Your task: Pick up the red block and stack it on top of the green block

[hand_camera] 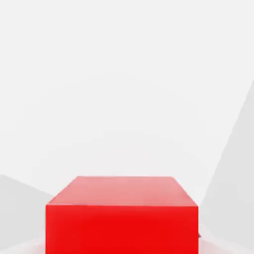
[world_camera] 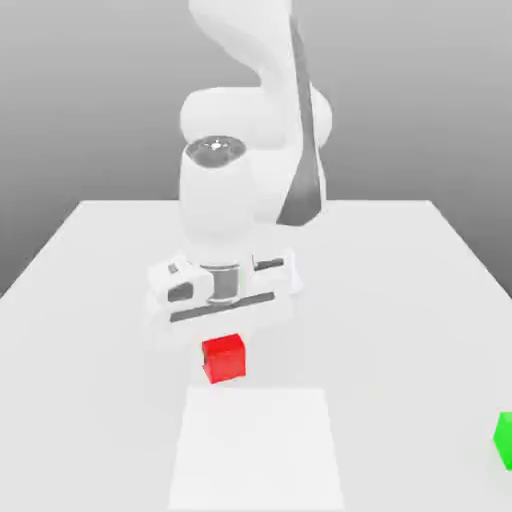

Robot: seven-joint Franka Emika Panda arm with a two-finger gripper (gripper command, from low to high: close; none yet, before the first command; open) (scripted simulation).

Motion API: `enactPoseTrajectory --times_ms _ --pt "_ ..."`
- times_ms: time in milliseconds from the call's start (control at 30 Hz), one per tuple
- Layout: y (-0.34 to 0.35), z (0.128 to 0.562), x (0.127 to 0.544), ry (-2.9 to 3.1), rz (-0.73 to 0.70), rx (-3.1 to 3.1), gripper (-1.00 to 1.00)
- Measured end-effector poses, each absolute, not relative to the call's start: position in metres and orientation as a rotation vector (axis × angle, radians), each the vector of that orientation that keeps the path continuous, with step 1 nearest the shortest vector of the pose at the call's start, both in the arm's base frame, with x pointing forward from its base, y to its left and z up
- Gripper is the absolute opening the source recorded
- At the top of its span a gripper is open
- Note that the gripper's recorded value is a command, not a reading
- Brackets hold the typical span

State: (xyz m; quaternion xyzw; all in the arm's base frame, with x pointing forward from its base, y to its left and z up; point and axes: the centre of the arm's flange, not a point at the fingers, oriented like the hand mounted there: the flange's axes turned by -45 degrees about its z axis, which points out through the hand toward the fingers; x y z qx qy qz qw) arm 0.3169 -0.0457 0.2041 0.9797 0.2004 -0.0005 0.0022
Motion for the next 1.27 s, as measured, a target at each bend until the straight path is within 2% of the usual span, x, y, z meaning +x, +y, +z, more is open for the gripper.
enactPoseTrajectory --times_ms 67,167,433,600,733,800,900,933,1133,1267 --pt "-0.039 0.209 0.321 0.658 -0.001 3.074 -1.00" --pt "-0.001 0.215 0.350 0.800 -0.002 3.059 -1.00" --pt "0.152 0.231 0.406 1.252 -0.018 2.931 -1.00" --pt "0.239 0.240 0.420 1.434 -0.019 2.833 -1.00" --pt "0.314 0.246 0.415 1.571 -0.009 2.734 -1.00" --pt "0.336 0.234 0.413 1.603 -0.002 2.706 -1.00" --pt "0.342 0.192 0.411 1.613 -0.001 2.697 -1.00" --pt "0.342 0.185 0.411 1.614 -0.001 2.696 1.00" --pt "0.342 0.181 0.411 1.615 0.000 2.695 1.00" --pt "0.343 0.225 0.412 1.613 0.002 2.696 1.00"
